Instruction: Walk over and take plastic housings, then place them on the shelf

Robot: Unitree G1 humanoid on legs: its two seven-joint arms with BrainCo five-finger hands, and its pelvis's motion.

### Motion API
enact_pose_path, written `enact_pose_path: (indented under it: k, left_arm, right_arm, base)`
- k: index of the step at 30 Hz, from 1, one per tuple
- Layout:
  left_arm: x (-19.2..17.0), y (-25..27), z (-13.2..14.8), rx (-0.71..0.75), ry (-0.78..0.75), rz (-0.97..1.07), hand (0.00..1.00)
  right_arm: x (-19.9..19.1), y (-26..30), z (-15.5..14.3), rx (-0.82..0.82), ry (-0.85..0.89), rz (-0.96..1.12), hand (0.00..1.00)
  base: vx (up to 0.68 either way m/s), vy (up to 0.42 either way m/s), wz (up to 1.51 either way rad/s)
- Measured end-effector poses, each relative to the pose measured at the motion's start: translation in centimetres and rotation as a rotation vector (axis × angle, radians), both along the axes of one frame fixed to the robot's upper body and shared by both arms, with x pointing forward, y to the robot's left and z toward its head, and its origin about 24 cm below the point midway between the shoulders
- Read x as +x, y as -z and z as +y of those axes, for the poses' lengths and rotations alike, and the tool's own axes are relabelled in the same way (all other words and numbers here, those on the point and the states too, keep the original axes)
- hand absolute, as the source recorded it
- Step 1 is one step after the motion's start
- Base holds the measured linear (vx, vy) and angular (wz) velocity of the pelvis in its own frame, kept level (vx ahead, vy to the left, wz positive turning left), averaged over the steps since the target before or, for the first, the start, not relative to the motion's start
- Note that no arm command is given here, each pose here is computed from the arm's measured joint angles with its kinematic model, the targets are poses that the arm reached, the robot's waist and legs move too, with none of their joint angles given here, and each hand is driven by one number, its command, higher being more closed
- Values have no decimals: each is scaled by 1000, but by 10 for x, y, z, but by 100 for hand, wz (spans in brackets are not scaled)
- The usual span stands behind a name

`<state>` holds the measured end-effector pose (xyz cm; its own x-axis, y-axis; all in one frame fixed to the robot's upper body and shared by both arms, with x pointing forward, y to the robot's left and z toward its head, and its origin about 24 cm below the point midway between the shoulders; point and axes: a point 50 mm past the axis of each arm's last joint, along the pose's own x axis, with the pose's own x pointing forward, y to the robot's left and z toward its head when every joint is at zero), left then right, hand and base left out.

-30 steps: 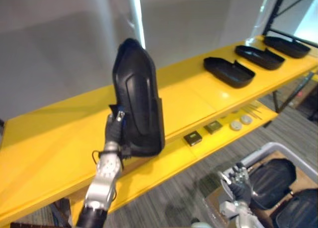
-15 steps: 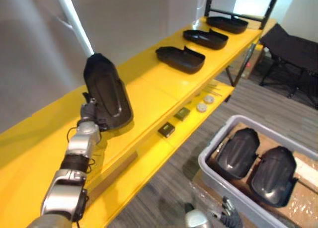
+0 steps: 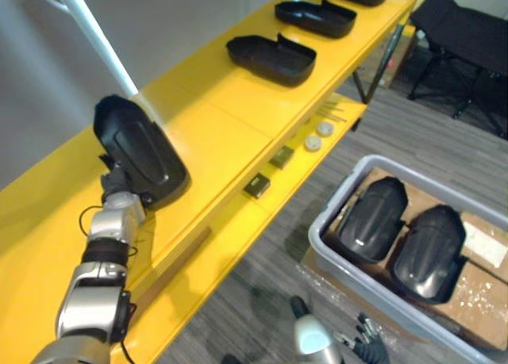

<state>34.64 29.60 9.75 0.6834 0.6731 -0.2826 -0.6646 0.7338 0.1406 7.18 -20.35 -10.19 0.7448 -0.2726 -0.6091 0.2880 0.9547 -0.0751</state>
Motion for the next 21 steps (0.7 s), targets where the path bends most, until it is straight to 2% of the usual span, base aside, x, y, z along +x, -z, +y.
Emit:
enact_pose_path:
  k: [5,6,12,21]
  left_arm:
    - [1,-10,5,-31,-55,-69,100]
    - [0,-10,5,-34,-63,-70,0]
    - [-1,-12,6,-104,-94,-98,0]
    - [1,-8,-4,-132,-104,-100,0]
  right_arm:
    - [7,-5,-1,2,7,-32,0]
    - [8,-6,-2,-1,3,-36,0]
    - [14,-14,-1,-18,-25,-74,0]
    - [14,-18,-1,-38,-23,-86,0]
  base:
    - [-42,-7,-9]
    - [-34,0,-7]
    - [-4,-2,-2]
    - [0,0,0]
